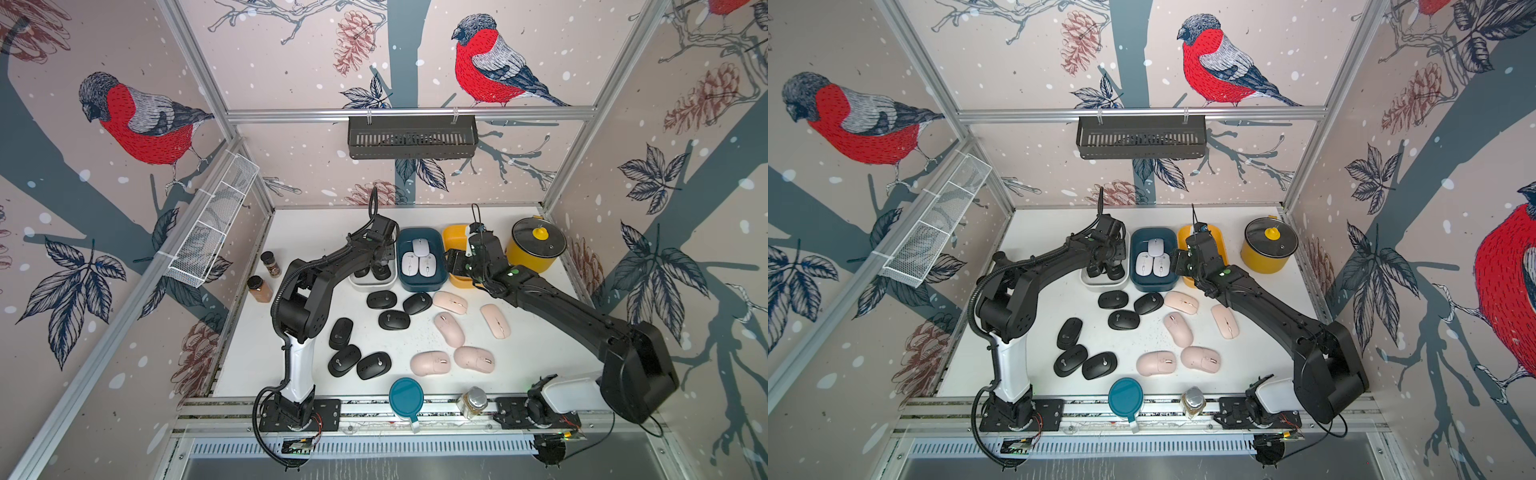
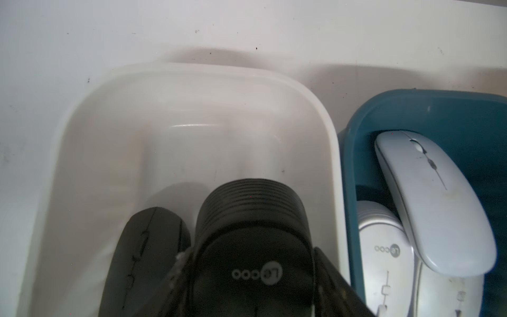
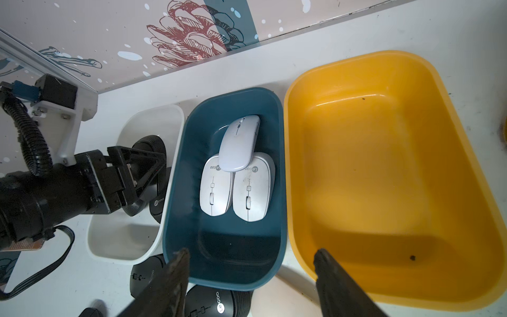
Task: Place the mice by color into the storage box
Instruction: Place the mouse in the storage box.
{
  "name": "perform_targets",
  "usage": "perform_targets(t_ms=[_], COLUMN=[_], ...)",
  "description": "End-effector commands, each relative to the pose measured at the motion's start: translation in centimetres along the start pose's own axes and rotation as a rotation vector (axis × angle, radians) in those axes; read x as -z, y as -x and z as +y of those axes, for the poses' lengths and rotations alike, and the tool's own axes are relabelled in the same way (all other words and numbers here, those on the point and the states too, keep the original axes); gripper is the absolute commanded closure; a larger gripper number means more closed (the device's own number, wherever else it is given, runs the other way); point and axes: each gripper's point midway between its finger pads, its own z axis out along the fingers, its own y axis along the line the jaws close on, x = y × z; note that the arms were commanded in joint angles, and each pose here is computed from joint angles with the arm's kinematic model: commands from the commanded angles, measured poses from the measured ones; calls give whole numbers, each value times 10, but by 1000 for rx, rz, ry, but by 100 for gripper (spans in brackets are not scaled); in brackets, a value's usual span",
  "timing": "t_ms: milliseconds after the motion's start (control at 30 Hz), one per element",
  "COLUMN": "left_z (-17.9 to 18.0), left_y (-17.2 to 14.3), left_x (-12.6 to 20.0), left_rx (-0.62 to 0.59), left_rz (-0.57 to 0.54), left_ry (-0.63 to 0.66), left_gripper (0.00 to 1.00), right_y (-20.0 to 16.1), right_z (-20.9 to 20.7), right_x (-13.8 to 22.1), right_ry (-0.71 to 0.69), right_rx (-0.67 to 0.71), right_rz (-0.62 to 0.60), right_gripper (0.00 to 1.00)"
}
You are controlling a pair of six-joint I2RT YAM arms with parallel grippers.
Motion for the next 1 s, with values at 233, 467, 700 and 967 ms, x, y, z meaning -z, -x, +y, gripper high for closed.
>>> perform_targets(t_ms=[233, 467, 700, 967], left_z=[-5, -8, -11, -14], left_y=[9, 12, 18, 27], left_x=[-16, -28, -31, -19], left_rx=[18, 9, 10, 30], left_rz=[-15, 0, -1, -13], left_ry=[-12, -11, -6, -22], left_gripper=[49, 47, 30, 27], right_y=[-1, -1, 2, 6], right_z=[-8, -10, -12, -13], right_x=[3, 1, 1, 1], right_ry=[-16, -20, -24, -23], right_rx=[-28, -30, -35, -40], right_rz=[-8, -6, -10, -17], right_gripper=[27, 27, 27, 27])
